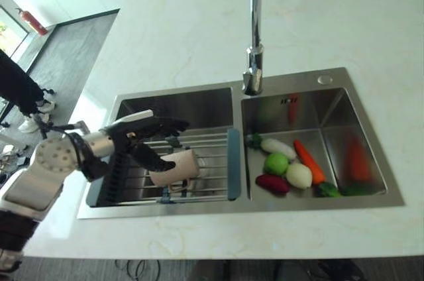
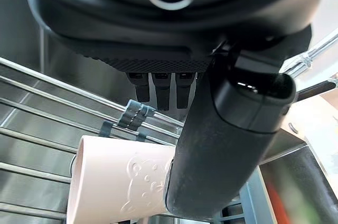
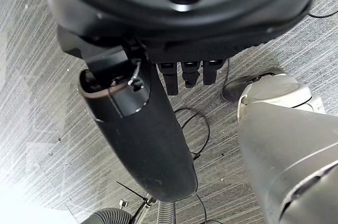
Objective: Place the dishes in the dishwasher.
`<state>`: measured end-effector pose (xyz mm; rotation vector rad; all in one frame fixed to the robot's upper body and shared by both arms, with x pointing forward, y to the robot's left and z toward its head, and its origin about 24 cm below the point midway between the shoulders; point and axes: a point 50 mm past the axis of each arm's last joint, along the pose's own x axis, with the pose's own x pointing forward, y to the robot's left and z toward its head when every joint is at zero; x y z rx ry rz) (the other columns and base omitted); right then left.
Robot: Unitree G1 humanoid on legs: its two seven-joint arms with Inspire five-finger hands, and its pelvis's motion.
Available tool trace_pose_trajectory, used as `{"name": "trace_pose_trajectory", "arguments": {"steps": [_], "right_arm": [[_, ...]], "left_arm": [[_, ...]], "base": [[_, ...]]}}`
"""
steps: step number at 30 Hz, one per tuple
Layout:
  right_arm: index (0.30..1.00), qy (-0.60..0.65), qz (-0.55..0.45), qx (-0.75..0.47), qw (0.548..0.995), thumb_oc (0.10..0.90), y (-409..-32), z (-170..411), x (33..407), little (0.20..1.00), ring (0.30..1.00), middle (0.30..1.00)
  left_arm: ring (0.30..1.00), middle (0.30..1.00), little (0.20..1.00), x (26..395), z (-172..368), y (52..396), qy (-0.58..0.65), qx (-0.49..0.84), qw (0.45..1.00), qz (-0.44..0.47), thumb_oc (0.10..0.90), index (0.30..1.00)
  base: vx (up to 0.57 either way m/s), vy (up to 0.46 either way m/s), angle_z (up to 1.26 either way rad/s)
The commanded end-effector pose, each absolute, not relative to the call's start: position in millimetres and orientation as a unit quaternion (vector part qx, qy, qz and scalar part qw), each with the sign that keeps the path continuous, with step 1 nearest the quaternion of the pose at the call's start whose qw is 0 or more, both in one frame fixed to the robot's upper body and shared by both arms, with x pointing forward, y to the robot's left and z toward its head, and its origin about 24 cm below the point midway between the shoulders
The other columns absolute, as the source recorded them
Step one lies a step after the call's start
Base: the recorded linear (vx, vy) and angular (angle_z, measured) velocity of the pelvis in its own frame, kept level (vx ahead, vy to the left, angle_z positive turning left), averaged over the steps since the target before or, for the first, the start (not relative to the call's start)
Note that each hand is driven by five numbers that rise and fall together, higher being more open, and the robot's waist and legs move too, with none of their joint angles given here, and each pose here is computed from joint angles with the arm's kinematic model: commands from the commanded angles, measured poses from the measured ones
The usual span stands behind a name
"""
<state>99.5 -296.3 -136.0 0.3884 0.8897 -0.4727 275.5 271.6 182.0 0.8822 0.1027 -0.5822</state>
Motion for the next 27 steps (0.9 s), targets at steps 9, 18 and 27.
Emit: {"name": "trace_pose_trajectory", "arguments": {"steps": [9, 18, 27], "right_arm": [[0.900, 0.365, -0.228, 0.178, 0.885, 0.800, -312, -120, 120, 0.900, 0.900, 0.900], [0.900, 0.363, -0.221, 0.172, 0.889, 0.800, -316, -117, 128, 0.900, 0.900, 0.900], [0.900, 0.355, -0.229, 0.174, 0.890, 0.800, -320, -114, 129, 0.900, 0.900, 0.900]], "left_arm": [[0.900, 0.900, 0.900, 262, 250, 287, -0.074, 0.429, 0.877, -0.203, 0.800, 0.900], [0.900, 0.900, 0.900, 259, 234, 280, -0.040, 0.414, 0.874, -0.251, 0.800, 0.900], [0.900, 0.900, 0.900, 264, 234, 266, -0.051, 0.420, 0.862, -0.280, 0.800, 0.900]], "base": [[-0.01, -0.019, 0.09], [0.00, -0.016, 0.10], [0.01, -0.002, -0.02]]}}
